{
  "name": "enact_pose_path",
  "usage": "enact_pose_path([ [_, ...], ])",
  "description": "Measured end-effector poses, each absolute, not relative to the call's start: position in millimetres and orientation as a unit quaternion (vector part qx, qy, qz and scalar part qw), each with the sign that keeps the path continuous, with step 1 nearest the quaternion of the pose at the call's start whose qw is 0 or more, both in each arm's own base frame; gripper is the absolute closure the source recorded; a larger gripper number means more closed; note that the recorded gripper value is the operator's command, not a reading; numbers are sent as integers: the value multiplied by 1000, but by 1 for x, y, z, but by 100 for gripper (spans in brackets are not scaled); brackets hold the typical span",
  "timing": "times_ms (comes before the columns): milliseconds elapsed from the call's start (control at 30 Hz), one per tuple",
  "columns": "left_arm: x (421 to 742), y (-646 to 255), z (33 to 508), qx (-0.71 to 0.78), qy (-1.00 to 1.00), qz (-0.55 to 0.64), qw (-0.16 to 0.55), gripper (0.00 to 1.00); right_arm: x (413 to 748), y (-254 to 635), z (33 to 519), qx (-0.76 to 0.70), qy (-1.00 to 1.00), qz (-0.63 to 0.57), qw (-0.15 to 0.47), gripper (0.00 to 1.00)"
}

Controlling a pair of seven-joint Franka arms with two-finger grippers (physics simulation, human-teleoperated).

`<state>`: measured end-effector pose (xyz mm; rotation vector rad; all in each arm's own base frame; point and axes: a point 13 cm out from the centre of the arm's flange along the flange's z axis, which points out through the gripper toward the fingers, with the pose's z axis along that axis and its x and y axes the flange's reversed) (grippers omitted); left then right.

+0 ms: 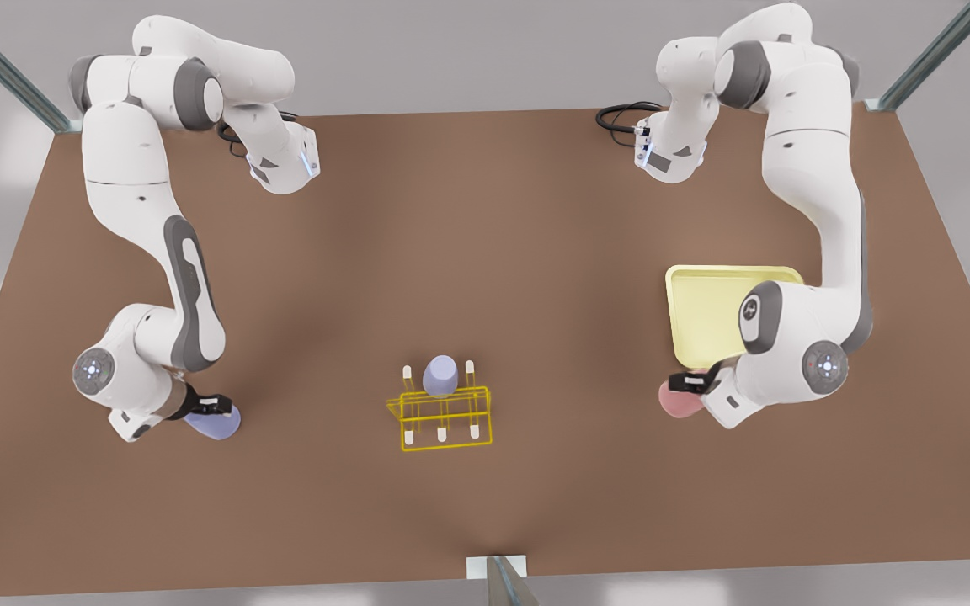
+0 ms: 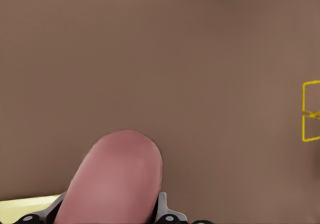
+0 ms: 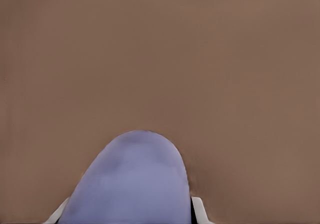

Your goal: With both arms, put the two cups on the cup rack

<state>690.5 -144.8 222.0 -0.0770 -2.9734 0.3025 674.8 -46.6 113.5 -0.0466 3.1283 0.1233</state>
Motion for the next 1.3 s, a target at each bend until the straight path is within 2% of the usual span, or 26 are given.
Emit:
enact_pose_path([
  [133,714,-192,231,54,-980,175,80,15,689,12,151,-38,997,64,19,22],
  [367,721,-336,223,103,-958,258,77,15,700,178,233,-94,989,109,39,22],
  [500,737,-380,240,143,-944,295,42,15,734,237,255,-92,986,130,54,22],
  [633,744,-421,243,180,-926,331,20,15,750,288,237,-80,983,160,42,22],
  [733,751,-441,245,200,-916,348,3,15,750,310,227,-60,982,179,27,22],
  [900,744,-474,224,220,-909,355,0,15,741,327,229,-26,979,204,4,22],
  [1167,724,-499,220,226,-909,349,19,15,728,338,211,13,977,209,-28,21],
  [1200,720,-502,218,225,-911,346,24,15,727,338,208,17,977,208,-31,14],
  [1233,716,-505,215,224,-912,343,28,15,726,337,205,20,978,206,-34,0],
  [1300,713,-507,211,226,-912,340,33,14,725,336,202,28,978,202,-38,0],
])
